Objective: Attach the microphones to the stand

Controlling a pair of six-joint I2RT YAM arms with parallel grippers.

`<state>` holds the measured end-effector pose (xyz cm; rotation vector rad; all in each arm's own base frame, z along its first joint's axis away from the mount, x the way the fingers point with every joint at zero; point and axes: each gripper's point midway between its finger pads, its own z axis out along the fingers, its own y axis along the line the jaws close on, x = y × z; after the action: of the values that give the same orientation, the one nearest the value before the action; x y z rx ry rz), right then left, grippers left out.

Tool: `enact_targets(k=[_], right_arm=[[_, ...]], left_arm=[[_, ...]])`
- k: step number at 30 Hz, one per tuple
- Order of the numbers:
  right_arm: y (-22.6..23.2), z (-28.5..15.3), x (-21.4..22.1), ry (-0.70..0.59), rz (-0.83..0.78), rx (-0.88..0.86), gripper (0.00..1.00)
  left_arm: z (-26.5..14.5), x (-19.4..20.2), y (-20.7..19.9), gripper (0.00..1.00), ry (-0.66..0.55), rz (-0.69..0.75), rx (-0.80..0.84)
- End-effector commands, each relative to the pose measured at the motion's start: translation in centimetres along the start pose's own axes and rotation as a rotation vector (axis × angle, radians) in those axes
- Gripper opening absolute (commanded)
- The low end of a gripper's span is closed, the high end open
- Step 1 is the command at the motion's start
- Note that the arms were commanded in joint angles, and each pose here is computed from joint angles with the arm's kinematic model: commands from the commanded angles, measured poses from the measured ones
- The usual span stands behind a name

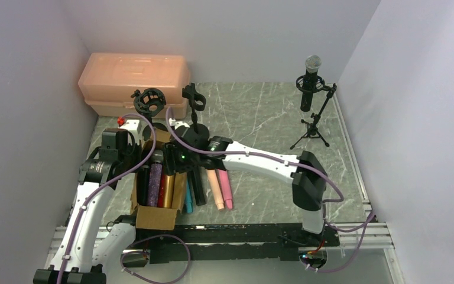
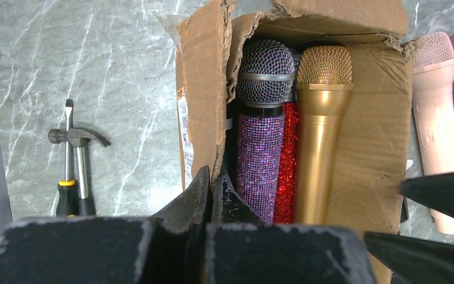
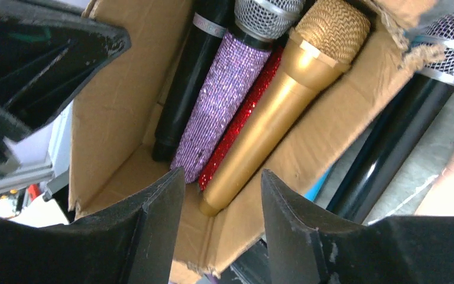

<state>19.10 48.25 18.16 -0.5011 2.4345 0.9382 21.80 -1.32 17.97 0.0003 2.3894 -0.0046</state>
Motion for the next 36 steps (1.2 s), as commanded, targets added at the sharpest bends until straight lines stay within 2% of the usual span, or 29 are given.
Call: enact_targets(k=[1, 8, 15, 26, 30, 36], right_arm=[[0.0, 1.0, -2.2, -0.058, 0.016, 0.06, 0.53], [-1.9, 5.7, -0.7, 0.035, -0.01, 0.163, 0.55], [-4.4, 7.8, 0.9, 0.083, -0.011, 0.263, 0.57], [-3.9, 10.8, 3.6, 0.148, 0.001, 0.258, 0.54], [-2.8, 10.7, 2.7, 0.117, 0.06, 0.171, 0.48], [0.8, 6.7, -1.8, -0.035, 0.007, 0.04, 0.28]], left_arm=[[-1.4, -4.1, -1.1, 0.0, -0.163, -0.049, 0.054], [-1.7, -4.3, -1.4, 0.0, -0.163, -0.061, 0.072], [-1.8, -4.3, -1.4, 0.0, -0.174, -0.056, 0.073], [-1.3, -4.3, -2.0, 0.0, -0.166, -0.059, 0.104], [-1.5, -4.4, -2.0, 0.0, -0.167, -0.057, 0.103], [-1.2, -4.0, -1.6, 0.0, -0.167, -0.037, 0.083]])
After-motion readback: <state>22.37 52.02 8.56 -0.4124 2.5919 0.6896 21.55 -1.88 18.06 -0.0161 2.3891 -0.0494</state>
